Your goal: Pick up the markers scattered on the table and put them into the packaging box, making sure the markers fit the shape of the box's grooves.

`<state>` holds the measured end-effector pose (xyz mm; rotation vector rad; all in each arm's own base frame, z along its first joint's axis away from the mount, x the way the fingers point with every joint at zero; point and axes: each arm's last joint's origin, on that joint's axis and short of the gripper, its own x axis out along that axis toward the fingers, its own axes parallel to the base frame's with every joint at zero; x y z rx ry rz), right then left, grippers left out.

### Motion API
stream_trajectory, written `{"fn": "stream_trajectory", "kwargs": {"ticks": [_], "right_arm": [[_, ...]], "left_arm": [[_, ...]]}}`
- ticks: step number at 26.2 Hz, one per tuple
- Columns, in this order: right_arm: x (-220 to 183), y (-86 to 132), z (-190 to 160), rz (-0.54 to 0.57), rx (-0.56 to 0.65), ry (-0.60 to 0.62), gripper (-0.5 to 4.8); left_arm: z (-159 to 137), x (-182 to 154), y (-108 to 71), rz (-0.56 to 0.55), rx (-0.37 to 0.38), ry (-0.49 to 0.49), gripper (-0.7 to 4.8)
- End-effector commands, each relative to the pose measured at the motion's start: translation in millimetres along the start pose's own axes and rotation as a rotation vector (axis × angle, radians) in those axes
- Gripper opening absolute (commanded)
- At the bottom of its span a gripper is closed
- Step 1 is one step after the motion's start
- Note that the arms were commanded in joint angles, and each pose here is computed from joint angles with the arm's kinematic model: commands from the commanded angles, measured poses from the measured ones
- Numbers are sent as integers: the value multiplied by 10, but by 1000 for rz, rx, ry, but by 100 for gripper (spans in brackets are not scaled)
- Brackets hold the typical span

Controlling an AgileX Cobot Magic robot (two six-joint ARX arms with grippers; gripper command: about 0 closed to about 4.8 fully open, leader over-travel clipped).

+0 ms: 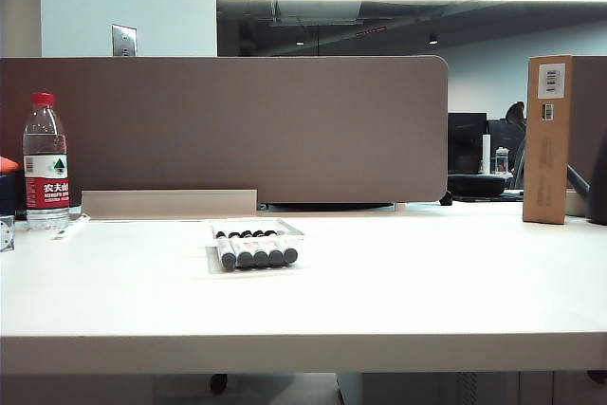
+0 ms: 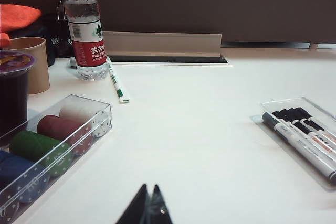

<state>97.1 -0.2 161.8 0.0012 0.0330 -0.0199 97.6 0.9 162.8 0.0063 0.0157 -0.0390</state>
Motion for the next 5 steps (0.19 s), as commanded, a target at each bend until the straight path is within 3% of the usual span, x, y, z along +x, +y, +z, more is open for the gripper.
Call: {"fn": "stream_trajectory", "kwargs": {"ticks": [1, 5], "right_arm": [[4, 0, -1, 2, -2, -11, -8], [4, 0, -1, 2, -2, -11, -8]], "left_arm": [[25, -3, 0, 1, 1, -14, -5], [25, -3, 0, 1, 1, -14, -5]]}}
